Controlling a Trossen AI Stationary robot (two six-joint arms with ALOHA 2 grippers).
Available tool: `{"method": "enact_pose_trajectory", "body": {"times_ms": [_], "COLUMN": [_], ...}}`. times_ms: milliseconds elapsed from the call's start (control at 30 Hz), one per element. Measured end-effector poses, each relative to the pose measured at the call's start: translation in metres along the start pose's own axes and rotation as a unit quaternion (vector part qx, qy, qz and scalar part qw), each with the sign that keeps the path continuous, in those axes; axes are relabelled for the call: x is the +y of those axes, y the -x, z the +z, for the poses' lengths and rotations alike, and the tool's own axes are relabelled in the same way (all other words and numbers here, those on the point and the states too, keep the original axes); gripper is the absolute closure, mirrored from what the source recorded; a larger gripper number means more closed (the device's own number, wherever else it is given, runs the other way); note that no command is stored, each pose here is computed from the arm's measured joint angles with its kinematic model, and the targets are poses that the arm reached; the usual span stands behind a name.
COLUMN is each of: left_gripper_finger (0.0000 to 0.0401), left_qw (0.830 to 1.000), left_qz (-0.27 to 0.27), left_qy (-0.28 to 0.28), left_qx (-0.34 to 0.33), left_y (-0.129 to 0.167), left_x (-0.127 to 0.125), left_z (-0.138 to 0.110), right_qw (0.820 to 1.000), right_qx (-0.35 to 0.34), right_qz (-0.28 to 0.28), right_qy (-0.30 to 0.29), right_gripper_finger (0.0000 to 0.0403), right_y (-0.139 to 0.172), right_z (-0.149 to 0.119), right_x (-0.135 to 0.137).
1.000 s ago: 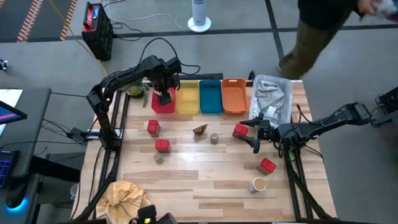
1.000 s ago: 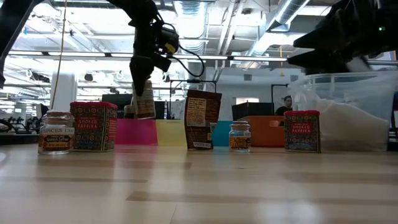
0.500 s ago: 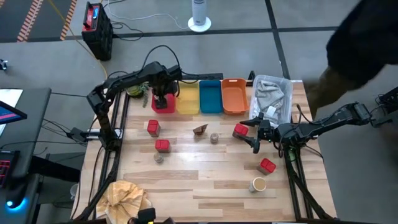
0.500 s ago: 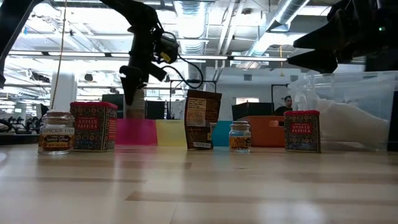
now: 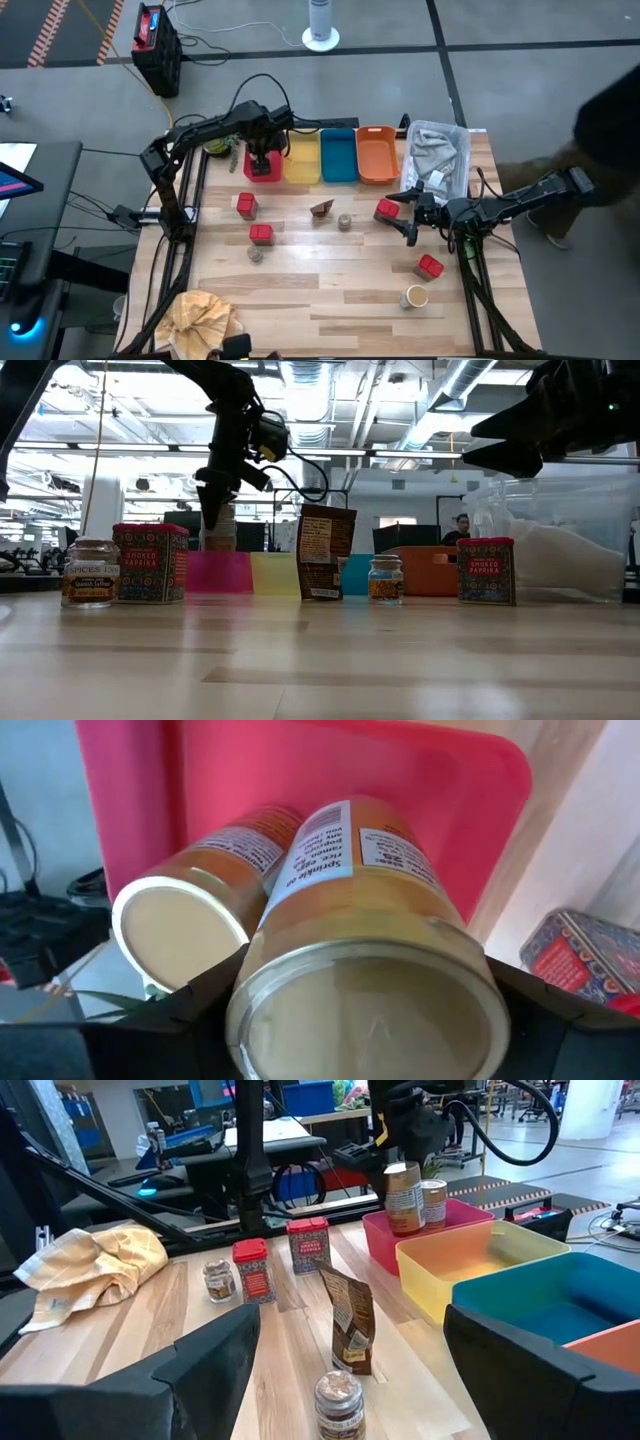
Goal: Sort spices by type
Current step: Put the gold spice bottle into the red bin, then move the gold spice bottle to the center of the table
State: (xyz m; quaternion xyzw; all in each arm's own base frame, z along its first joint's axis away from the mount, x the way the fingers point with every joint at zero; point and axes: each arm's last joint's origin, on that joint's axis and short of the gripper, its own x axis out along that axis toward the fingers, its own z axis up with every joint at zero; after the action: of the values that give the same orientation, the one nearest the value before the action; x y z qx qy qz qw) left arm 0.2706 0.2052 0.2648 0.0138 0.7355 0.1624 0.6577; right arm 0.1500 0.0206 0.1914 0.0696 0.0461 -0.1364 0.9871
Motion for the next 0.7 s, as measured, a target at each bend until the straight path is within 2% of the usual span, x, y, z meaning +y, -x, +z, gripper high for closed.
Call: {"method": "enact_pose_trajectory", "body": {"times_ms": [233, 367, 567, 700], "left_gripper_finger": [0.0092, 0.0079, 0.0084, 0.0089], "left_qw": [1.0, 0.999, 0.998, 0.997], "left_qz": [0.008, 0.044, 0.067, 0.065], "left_qy": [0.015, -0.005, -0.019, -0.041], "left_qx": [0.001, 0.01, -0.008, -0.023], "left_y": [0.0, 0.002, 0.017, 0.029], "left_x": [0.001, -0.001, -0.005, -0.021], "left_z": [0.0, 0.002, 0.008, 0.015], "right_qw": [0.999, 0.998, 0.996, 0.995], "right_qx": [-0.005, 0.002, 0.019, 0.022], "right_qz": [-0.005, -0.009, -0.034, -0.035], "right_qy": [0.037, 0.062, 0.084, 0.09], "right_gripper_finger": [0.0049, 0.0049, 0.0049, 0.0049], "right_y": [0.0, -0.002, -0.004, -0.005], "right_z": [0.003, 0.012, 0.021, 0.021], "right_x": [0.0, 0.002, -0.003, -0.003]}}
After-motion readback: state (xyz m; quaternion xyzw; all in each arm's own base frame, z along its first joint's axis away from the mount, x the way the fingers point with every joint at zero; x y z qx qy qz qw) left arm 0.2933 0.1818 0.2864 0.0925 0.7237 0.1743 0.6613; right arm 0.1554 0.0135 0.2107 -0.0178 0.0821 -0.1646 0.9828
